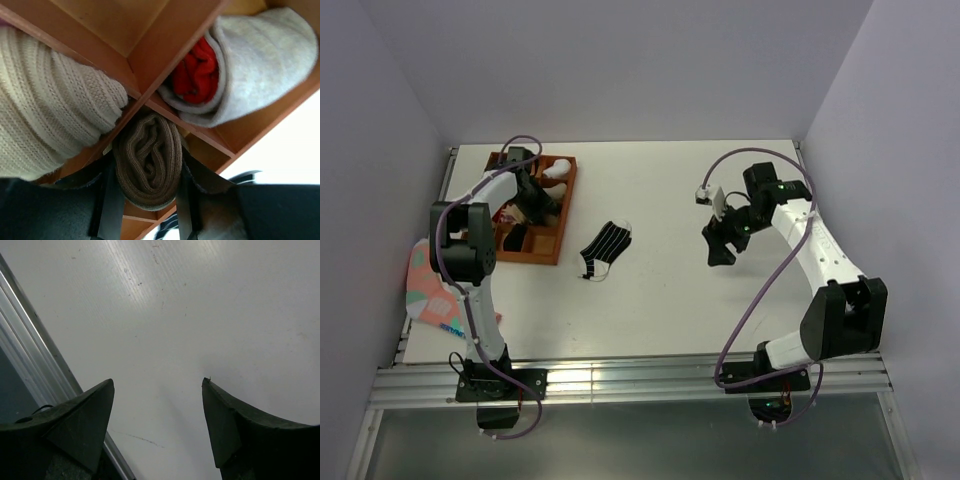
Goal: Roll the socks
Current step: Place the sock in the storage box.
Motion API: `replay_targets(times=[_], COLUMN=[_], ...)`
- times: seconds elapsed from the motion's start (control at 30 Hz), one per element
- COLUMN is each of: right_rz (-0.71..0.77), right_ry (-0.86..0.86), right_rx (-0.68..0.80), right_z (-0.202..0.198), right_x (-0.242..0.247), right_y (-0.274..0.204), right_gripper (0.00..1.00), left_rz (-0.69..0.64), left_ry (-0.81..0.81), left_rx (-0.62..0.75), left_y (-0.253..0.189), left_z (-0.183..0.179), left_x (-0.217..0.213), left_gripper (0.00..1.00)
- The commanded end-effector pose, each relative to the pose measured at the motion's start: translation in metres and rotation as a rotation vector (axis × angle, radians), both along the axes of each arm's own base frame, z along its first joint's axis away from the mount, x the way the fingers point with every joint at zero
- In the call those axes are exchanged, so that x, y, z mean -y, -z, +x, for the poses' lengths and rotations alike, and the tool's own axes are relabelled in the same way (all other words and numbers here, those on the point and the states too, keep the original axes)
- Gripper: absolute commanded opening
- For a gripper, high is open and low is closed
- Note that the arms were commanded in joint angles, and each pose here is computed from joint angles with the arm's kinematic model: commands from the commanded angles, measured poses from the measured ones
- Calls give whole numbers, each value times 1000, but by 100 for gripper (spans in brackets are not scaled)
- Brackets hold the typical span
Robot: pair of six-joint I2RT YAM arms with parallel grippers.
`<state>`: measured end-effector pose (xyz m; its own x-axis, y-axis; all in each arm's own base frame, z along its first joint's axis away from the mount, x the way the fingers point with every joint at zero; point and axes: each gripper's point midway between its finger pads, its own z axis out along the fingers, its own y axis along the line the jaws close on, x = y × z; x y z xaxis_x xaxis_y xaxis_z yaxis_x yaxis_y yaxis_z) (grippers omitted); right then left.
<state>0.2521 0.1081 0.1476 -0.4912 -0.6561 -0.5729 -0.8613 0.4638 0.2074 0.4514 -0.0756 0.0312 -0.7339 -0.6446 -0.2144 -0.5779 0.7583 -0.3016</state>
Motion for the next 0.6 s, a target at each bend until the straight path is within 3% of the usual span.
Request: replay_targets(times=[0.0, 0.13, 0.23, 0.3, 0.57], right_rz=[22, 8, -14, -31, -74], right_ry=[32, 6, -11, -16, -36], right_rx=[-23, -85, -77, -69, -29], right_z=[9, 14, 9, 8, 12], right_x=[-3, 0, 5, 8, 16], right_y=[-22, -44, -45, -42, -40], right_gripper=[78, 77, 77, 77, 77], left_rz=[181, 252, 275, 250, 155], left_ry=[101, 119, 84, 63, 23], left_rx=[-327, -459, -455, -417, -174], left_y=[30, 26, 15, 15, -10], left_z=[-82, -84, -75, -69, -28], left_x=[-36, -48, -51, -46, -27], left_gripper=[0, 0, 1, 13, 36])
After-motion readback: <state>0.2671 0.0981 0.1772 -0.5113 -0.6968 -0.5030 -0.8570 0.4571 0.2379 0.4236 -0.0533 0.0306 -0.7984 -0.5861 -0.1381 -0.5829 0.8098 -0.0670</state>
